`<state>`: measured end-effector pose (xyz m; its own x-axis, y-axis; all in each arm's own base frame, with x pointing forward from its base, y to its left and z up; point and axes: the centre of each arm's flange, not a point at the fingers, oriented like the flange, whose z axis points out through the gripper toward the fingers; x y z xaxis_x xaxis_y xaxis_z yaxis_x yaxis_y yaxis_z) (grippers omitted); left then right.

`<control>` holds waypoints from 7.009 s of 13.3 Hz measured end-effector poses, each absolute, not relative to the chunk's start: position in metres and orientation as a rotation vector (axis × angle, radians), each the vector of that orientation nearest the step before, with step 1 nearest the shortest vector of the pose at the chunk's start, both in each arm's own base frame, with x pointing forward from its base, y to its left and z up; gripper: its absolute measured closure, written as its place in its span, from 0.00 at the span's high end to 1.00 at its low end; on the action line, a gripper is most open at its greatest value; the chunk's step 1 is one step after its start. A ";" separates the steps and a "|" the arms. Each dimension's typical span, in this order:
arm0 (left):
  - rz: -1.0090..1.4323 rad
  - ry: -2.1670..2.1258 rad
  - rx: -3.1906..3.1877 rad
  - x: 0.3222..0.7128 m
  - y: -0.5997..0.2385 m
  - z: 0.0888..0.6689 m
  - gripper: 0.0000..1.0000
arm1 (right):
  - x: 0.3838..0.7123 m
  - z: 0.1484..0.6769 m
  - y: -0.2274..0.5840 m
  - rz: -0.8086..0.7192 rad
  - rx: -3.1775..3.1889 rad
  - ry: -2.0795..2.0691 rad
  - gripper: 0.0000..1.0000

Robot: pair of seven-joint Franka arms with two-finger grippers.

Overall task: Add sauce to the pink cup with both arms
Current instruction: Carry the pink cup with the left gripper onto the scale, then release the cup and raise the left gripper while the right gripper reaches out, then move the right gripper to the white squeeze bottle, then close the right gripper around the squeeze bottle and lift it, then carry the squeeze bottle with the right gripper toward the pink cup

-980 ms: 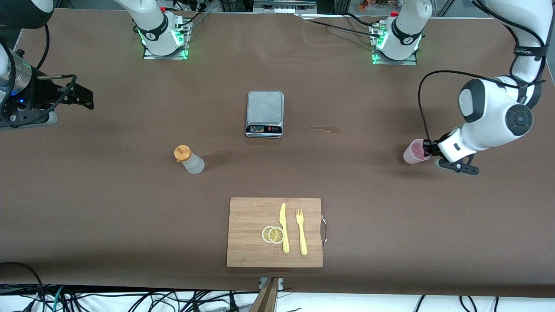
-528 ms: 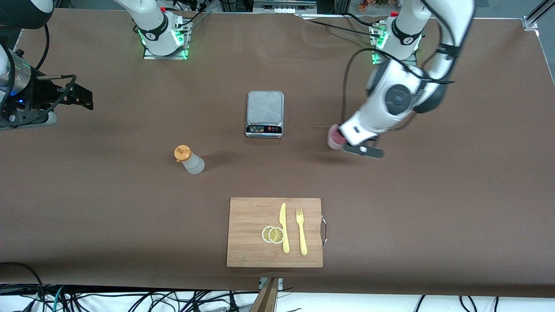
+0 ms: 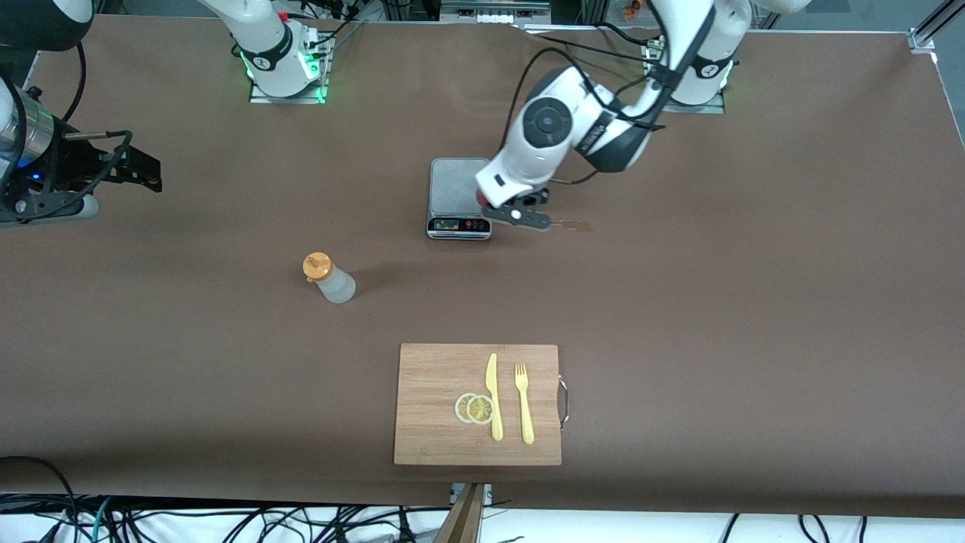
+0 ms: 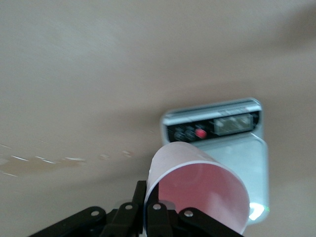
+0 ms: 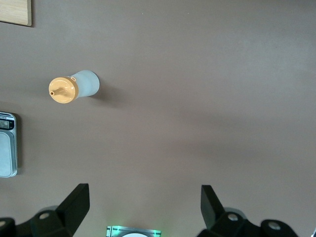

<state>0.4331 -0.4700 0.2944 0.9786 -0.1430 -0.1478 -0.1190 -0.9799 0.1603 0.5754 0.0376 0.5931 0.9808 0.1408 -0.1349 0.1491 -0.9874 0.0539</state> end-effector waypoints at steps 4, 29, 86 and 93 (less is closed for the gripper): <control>-0.253 -0.200 2.974 0.392 -0.514 0.258 0.04 | 0.576 0.593 0.037 -0.201 3.068 0.222 1.00; -0.091 0.009 2.995 0.575 -0.140 0.574 1.00 | 0.608 0.517 -0.001 -0.124 3.103 1.346 1.00; -0.250 -0.205 3.123 0.570 -0.022 0.586 1.00 | 0.492 0.292 0.283 0.303 2.582 2.384 0.24; -0.249 -0.204 3.123 0.570 -0.022 0.586 1.00 | 0.435 0.305 0.340 -0.146 2.444 2.162 0.24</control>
